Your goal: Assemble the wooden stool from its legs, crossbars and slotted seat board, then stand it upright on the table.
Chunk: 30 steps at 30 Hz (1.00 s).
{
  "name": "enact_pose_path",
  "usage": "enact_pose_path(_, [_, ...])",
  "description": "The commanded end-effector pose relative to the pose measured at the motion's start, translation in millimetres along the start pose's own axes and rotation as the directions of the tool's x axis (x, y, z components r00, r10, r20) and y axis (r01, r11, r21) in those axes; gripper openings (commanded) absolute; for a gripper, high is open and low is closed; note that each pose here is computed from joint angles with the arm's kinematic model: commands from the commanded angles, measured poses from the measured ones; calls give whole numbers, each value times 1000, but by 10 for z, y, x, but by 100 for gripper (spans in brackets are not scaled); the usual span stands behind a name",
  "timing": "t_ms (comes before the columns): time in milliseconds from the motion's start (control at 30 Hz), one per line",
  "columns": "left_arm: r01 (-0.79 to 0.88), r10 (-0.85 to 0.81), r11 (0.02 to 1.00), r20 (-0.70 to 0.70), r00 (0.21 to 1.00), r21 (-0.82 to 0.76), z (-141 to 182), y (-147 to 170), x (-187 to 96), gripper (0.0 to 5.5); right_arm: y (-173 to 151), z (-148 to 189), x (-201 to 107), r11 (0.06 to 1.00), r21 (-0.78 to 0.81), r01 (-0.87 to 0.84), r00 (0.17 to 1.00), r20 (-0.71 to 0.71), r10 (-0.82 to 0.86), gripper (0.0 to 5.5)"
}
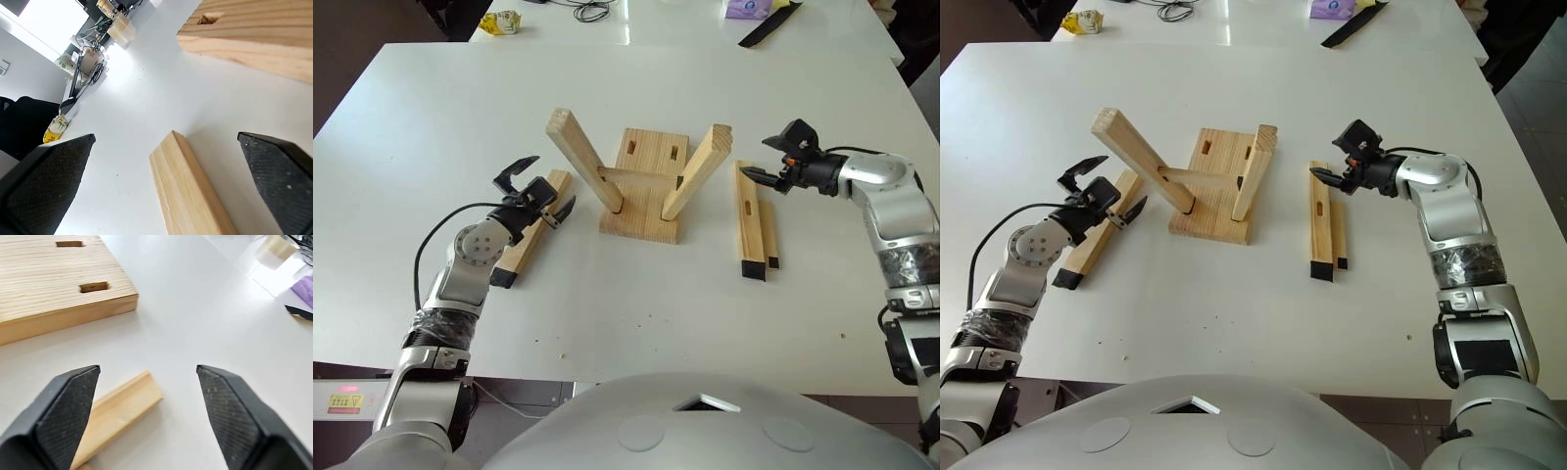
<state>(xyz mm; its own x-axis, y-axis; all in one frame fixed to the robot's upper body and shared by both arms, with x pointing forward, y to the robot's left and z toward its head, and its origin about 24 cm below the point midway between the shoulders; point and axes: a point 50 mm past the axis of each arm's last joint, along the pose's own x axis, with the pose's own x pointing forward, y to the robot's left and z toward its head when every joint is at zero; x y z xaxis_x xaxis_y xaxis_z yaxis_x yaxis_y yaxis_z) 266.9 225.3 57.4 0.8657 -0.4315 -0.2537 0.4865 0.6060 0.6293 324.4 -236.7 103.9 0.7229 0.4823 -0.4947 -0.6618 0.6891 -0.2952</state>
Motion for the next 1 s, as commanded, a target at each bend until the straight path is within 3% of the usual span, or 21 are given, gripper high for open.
enact_pose_path(33, [57, -57, 998, 6, 998, -9, 53, 67, -63, 540, -225, 52, 48, 995, 27, 96, 995, 12, -97, 365])
enact_pose_path(367, [468, -460, 868, 86, 884, -167, 400, -387, -290, 540, -232, 157, 512, 976, 138, 170, 985, 11, -174, 365])
enact_pose_path(500, [493, -473, 823, 141, 870, -283, 541, -471, -282, 540, -276, 233, 555, 963, 194, 188, 977, 66, -204, 365])
enact_pose_path(767, [510, -476, 787, 183, 860, -348, 685, -602, -226, 540, -225, 287, 596, 966, 220, 134, 980, 118, -163, 365])
enact_pose_path(1000, [383, -379, 833, 92, 921, -398, 582, -564, -122, 540, 200, 374, 781, 976, 215, -40, 976, 216, -7, 365])
